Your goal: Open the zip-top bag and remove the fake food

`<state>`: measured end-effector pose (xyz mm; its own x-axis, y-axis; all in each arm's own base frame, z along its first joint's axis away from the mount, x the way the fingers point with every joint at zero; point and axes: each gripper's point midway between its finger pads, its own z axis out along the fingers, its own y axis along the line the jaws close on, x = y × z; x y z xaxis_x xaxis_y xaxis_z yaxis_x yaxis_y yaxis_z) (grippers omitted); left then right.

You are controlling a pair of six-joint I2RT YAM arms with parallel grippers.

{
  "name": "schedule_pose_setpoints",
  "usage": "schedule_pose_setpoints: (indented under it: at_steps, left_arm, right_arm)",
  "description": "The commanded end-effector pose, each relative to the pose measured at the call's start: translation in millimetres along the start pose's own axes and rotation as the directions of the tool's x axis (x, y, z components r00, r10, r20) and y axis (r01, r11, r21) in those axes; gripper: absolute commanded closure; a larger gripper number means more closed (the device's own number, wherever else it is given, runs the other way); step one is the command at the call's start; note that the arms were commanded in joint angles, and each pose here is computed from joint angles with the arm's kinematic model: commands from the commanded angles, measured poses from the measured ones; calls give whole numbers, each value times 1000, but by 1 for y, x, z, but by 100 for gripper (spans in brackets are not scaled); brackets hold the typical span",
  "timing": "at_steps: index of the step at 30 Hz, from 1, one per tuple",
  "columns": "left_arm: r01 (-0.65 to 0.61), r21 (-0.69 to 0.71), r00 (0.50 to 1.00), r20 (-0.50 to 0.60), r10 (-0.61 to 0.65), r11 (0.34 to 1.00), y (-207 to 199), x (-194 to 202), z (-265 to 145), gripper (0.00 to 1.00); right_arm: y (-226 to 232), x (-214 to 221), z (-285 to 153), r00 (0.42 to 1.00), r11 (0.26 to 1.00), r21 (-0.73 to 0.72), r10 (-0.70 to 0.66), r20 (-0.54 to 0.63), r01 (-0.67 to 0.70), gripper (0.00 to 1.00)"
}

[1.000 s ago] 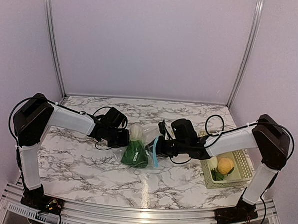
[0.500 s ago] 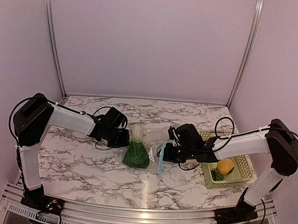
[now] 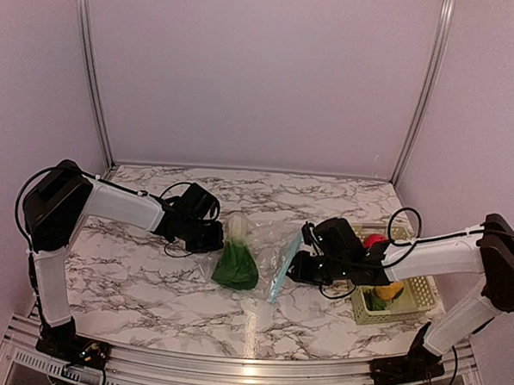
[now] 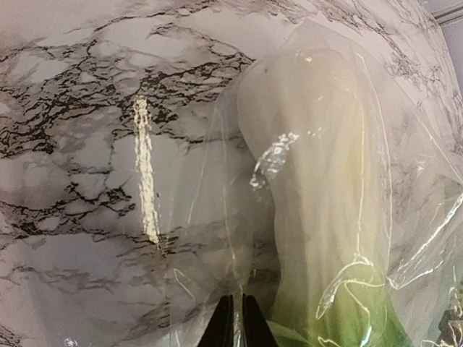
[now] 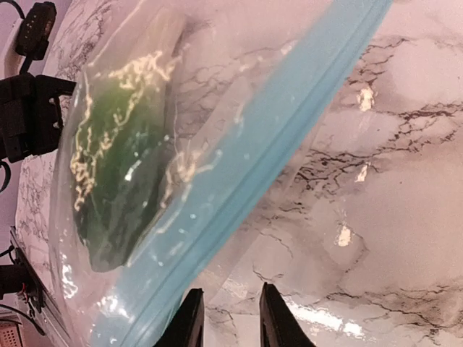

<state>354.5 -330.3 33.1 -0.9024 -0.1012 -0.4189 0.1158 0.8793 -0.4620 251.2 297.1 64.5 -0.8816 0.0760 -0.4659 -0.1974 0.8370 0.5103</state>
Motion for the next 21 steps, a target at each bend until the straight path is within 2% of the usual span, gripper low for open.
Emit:
schedule_pose_setpoints:
  at_steps: [1, 9, 15, 21]
  left_arm:
    - [-5, -5, 1000, 1, 5, 1000, 0, -5, 2, 94]
    - [-6, 1, 1000, 0, 6, 1000, -2, -5, 2, 94]
    - [-11, 20, 1000, -1, 11, 1000, -6, -6, 3, 94]
    - [-13, 45, 1000, -12, 14, 999, -10, -4, 5, 94]
  right_arm:
    - [29, -25, -19, 995, 993, -121, 25, 94, -13, 75]
    - [53, -33, -22, 995, 961, -273, 68, 78, -44, 80]
    - [70, -39, -19, 989, 889, -449, 137, 60, -96, 83]
    - [79, -44, 5, 991, 877, -472, 127, 46, -91, 82]
